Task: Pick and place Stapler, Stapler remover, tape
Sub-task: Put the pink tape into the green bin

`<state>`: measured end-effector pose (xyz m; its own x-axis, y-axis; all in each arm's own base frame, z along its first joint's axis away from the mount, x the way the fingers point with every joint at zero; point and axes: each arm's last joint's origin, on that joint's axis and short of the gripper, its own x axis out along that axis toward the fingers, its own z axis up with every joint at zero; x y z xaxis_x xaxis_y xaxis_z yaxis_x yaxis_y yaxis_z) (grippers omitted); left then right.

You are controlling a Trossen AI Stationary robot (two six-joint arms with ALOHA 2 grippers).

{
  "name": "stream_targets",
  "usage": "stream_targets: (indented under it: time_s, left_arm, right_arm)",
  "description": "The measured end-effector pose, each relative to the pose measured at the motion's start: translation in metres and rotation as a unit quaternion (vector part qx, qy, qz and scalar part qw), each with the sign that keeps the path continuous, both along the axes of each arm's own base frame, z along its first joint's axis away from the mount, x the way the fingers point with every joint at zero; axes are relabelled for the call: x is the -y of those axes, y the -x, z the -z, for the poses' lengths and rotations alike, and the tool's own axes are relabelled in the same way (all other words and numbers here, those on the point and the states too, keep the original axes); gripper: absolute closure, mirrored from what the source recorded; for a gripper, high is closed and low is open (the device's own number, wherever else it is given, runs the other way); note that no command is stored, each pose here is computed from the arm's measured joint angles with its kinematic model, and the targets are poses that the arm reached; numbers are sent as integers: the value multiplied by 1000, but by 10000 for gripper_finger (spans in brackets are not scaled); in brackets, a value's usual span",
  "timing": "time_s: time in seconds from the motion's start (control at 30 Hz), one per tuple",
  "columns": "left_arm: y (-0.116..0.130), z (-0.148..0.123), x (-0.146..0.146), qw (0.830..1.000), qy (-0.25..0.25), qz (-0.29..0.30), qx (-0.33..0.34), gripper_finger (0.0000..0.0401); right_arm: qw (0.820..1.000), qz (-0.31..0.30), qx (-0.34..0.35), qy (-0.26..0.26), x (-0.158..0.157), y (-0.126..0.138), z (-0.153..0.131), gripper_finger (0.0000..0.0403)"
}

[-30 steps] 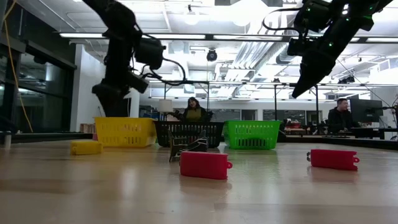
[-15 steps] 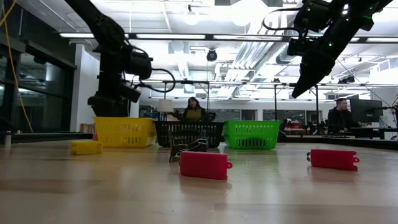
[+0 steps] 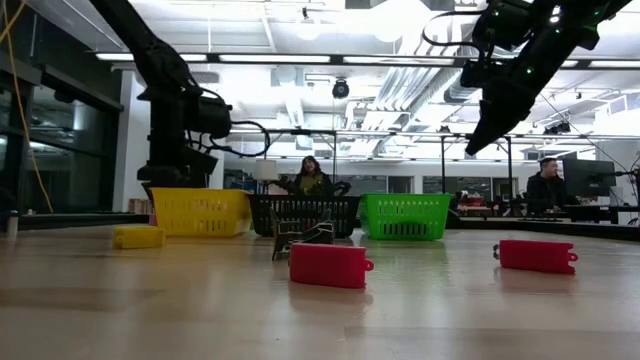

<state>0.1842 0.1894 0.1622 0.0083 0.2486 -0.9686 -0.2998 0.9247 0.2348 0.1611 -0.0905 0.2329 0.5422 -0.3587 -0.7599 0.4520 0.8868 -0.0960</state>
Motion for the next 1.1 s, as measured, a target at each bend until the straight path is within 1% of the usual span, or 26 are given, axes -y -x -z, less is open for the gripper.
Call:
stream_targets:
  time_s: [0.23, 0.33, 0.43, 0.63, 0.7, 0.87, 0.97, 1.03, 1.1]
  left_arm:
    - [4, 12, 6, 1000, 20, 5, 12, 179]
    - [5, 13, 7, 1000, 22, 5, 12, 198]
    - [5, 14, 8, 1000, 27, 7, 14, 236]
    - [5, 14, 10, 999, 41, 25, 16, 341]
    - [5, 14, 10, 998, 44, 35, 15, 367]
    - [6, 14, 10, 998, 46, 44, 10, 368]
    - [9, 11, 12, 998, 36, 45, -6, 366]
    - [8, 5, 13, 999, 24, 48, -1, 366]
    - [7, -7, 14, 998, 2, 61, 12, 366]
  right_arm:
    - [1000, 0, 2, 1, 0, 0, 0, 194]
    - [1000, 0, 2, 1, 0, 0, 0, 194]
    - [1000, 0, 2, 1, 0, 0, 0, 194]
    - [1000, 2, 3, -1, 0, 0, 0, 194]
    - [1000, 2, 3, -1, 0, 0, 0, 194]
    - [1000, 2, 3, 0, 0, 0, 0, 194]
    - [1000, 2, 3, 0, 0, 0, 0, 194]
    - [1000, 1, 3, 0, 0, 0, 0, 194]
    - [1000, 0, 8, 3, 1, -1, -1, 194]
